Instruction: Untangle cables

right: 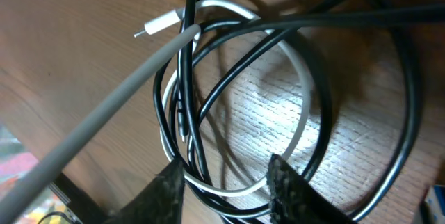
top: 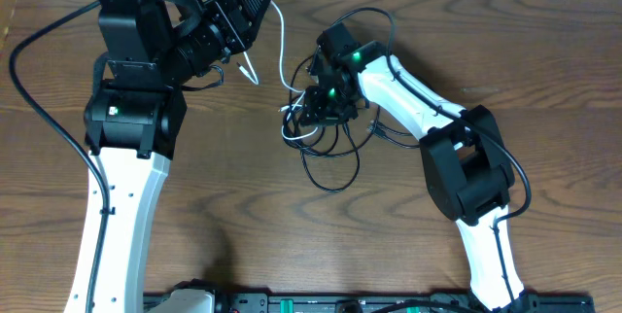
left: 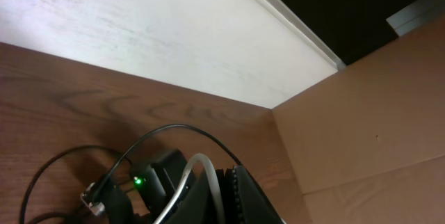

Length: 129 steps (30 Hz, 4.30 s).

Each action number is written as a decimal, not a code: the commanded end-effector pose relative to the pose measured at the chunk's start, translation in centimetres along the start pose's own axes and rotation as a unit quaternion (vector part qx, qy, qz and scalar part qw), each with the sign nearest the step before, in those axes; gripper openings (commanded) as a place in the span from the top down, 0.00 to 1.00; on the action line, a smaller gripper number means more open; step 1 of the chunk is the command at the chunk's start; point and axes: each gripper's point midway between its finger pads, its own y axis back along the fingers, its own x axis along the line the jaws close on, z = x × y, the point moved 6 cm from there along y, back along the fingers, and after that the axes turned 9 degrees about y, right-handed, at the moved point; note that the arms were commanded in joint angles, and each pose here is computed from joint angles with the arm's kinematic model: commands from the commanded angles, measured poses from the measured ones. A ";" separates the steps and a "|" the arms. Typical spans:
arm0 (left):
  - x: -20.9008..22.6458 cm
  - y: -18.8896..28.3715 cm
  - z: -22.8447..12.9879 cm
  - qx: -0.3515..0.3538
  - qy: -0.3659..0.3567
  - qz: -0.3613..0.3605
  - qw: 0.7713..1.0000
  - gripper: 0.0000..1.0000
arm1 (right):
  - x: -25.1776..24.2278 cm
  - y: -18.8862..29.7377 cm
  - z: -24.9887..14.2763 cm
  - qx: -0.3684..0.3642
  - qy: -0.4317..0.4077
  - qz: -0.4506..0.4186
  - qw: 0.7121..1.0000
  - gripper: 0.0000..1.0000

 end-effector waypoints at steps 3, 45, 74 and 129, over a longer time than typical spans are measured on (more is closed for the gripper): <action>-0.9 0.4 0.4 -0.006 -0.016 -0.010 1.000 0.93 | -1.3 0.6 0.4 -0.005 -0.025 -0.008 1.000 0.67; -7.1 5.3 6.0 -0.149 -0.016 -0.154 0.977 0.93 | -2.1 -3.4 -0.9 0.020 -0.035 -0.079 0.996 0.92; 0.2 2.0 3.3 -0.057 0.002 0.000 0.998 0.93 | 0.0 27.9 -2.4 -0.252 0.075 -0.065 0.963 0.99; -14.3 10.5 8.3 -0.192 0.037 -0.349 0.917 0.93 | 11.9 21.1 5.4 -0.362 0.493 0.076 0.788 0.21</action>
